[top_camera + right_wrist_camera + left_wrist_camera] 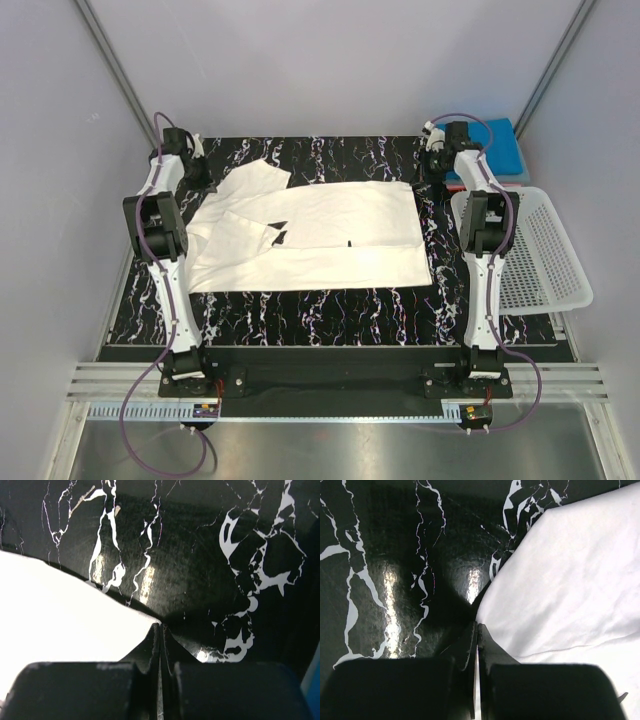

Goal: Fold and stack the t-shirts
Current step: Fold the tshirt

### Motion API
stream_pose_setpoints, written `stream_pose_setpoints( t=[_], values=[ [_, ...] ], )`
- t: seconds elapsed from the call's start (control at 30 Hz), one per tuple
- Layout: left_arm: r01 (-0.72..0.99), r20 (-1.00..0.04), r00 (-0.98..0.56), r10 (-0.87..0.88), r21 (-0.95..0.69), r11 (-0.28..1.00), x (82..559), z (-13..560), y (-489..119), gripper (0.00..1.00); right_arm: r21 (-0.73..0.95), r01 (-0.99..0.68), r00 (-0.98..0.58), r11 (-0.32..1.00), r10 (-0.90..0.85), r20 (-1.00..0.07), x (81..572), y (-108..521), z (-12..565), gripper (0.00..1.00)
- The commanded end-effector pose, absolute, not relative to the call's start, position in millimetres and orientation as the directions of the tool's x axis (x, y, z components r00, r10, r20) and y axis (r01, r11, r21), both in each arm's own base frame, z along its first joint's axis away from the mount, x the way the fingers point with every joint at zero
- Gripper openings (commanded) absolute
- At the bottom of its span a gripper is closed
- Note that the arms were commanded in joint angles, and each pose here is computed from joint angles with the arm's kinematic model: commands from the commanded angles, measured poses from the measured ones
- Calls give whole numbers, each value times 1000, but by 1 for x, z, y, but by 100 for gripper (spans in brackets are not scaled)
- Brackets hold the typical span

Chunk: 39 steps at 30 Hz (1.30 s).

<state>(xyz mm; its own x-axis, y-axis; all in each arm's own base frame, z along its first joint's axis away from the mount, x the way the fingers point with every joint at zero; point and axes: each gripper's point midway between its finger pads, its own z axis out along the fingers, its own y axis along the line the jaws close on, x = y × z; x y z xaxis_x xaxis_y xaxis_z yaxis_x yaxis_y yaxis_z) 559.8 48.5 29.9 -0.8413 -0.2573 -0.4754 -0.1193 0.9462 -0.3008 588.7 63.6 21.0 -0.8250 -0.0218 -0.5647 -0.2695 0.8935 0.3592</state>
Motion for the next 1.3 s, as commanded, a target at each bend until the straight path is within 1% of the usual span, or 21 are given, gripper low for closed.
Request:
stream_pose_setpoints(
  t=[0.0,0.03,0.07,0.13,0.17,0.27,0.3,0.37,0.4,0.6,0.67,0.73,0.77,0.8,0.9,1.03,1.27],
  values=[
    [-102,-565,-782,-262,-300,949,567,79,53,0,279,-310,-732,909,-41,-680,603,57,78,0],
    [-104,-580,-769,-269,-302,948,569,82,54,0,279,-313,-728,908,-40,-685,603,58,80,0],
    [-114,-568,-774,-279,-309,944,564,75,54,0,282,-309,-731,908,-38,-681,601,57,78,0],
    [-126,-590,-737,-330,-360,924,569,83,54,0,276,-310,-717,910,-33,-697,602,57,85,0],
    [-137,-572,-743,-348,-378,915,564,76,52,0,276,-305,-717,911,-29,-696,602,56,85,0],
    [-149,-559,-740,-374,-405,902,559,74,48,0,275,-306,-714,911,-29,-700,599,57,88,0],
    [-150,-565,-731,-383,-414,898,558,79,47,0,265,-309,-699,914,-29,-715,600,56,95,0],
    [-151,-560,-730,-391,-426,892,555,78,45,0,265,-311,-701,913,-32,-712,595,56,92,0],
    [-146,-568,-721,-397,-435,888,556,85,44,0,257,-320,-680,912,-32,-732,596,56,102,0],
    [-134,-570,-682,-459,-520,844,553,103,39,0,263,-331,-664,906,-26,-747,590,59,112,0],
    [-136,-572,-677,-464,-523,842,551,103,39,0,264,-334,-657,905,-23,-753,589,61,116,0],
    [-121,-599,-652,-464,-522,844,551,112,41,0,256,-331,-638,908,-15,-770,589,59,126,0],
    [-127,-594,-655,-467,-523,843,546,108,40,0,257,-327,-647,909,-17,-763,584,59,121,0],
    [-115,-622,-627,-468,-521,846,548,121,41,0,242,-334,-620,911,-20,-784,585,59,130,0],
    [-131,-642,-590,-489,-522,843,543,130,47,0,235,-338,-620,911,-27,-784,577,58,130,0],
    [-147,-624,-595,-506,-535,832,534,129,46,0,241,-316,-638,918,-17,-770,569,56,128,0],
    [-147,-641,-569,-515,-536,831,518,143,52,0,217,-253,-622,943,13,-783,554,46,134,0]
  ],
)
